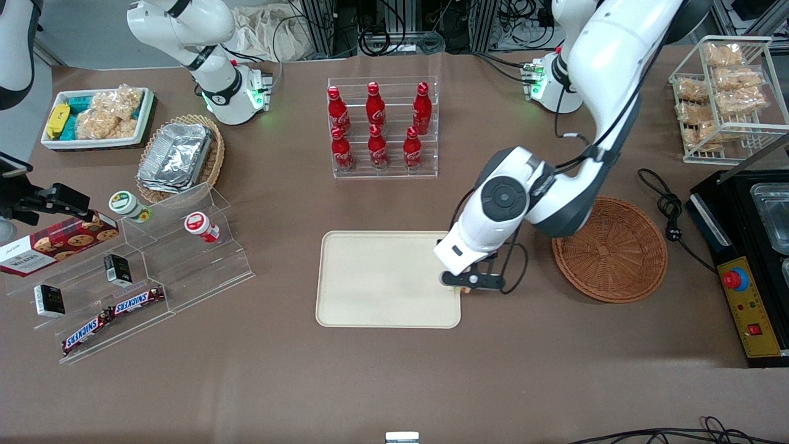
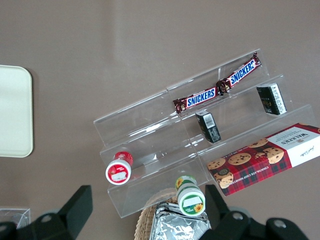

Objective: Place sandwich from basket to tray
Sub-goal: 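Carry the sandwich over the cream tray with the left gripper, then lower the sandwich onto the tray and open the left gripper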

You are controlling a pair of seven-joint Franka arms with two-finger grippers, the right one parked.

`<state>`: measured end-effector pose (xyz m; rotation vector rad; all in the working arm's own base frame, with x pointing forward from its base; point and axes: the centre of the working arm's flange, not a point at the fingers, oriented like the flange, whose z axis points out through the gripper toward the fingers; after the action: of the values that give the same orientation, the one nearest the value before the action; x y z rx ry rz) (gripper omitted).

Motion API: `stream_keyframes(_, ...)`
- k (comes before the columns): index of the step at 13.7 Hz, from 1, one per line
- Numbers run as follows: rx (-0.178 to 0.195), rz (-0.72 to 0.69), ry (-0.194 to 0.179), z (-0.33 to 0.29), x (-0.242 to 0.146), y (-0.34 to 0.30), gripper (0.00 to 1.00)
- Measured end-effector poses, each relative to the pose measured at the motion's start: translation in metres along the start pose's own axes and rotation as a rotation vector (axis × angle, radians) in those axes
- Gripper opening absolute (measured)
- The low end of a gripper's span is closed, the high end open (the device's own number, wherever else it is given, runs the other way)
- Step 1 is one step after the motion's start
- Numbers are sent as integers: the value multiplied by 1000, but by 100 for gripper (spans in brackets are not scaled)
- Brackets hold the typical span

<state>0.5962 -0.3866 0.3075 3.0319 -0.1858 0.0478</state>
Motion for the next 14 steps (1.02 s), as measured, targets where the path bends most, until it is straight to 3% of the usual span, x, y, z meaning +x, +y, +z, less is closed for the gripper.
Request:
stream_keyframes(4,-28,40,6,77,-4,9,16)
stream_keyframes(7,-41,13,13,86,-1,8,19)
stream_keyframes(9,-30,-43,5,82,1,7,35)
stream_keyframes(11,9,-67,-30,70,2,4,54)
stream_keyframes(14,50,-79,-23,23,7,3,85)
